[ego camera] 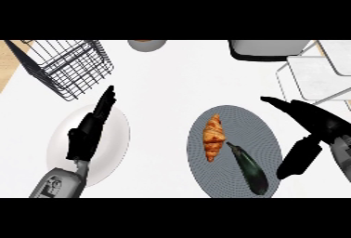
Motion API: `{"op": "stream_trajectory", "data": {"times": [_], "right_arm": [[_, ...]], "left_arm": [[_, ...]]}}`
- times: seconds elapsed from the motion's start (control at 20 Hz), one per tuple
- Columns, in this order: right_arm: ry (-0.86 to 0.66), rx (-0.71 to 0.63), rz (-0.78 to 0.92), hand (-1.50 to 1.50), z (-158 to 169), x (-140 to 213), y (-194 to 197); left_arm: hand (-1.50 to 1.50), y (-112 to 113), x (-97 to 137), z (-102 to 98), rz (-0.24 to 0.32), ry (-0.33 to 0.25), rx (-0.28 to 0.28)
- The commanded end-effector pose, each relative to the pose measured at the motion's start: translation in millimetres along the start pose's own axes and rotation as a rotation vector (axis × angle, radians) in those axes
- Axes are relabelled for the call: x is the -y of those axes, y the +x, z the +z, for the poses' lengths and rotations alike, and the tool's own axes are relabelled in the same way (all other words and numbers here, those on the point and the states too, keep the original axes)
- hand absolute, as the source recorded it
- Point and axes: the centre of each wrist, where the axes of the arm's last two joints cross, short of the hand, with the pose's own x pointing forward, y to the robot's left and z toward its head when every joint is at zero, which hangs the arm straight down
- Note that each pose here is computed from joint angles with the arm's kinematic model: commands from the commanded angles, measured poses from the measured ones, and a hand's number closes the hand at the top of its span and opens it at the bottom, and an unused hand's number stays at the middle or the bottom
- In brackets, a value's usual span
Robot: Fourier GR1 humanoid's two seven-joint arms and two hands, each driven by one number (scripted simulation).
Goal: Pick the eggplant from the placemat and place it in the tiered shelf
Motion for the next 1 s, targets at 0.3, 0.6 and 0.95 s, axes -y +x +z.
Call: {"op": "stream_trajectory", "data": {"times": [0.3, 0.6, 0.95], "right_arm": [[-0.031, -0.003, 0.027, -1.5, 20, -23, 29], [-0.041, -0.024, 0.006, -1.5, 3, -38, 31], [-0.019, -0.049, 0.025, -1.5, -14, -61, 22]], "left_arm": [[0.0, 8, -12, -3, 0.005, 0.0, -0.017], [0.0, 2, -7, -20, -0.013, 0.002, 0.009], [0.0, 13, -21, -22, 0.01, 0.011, 0.011]]}}
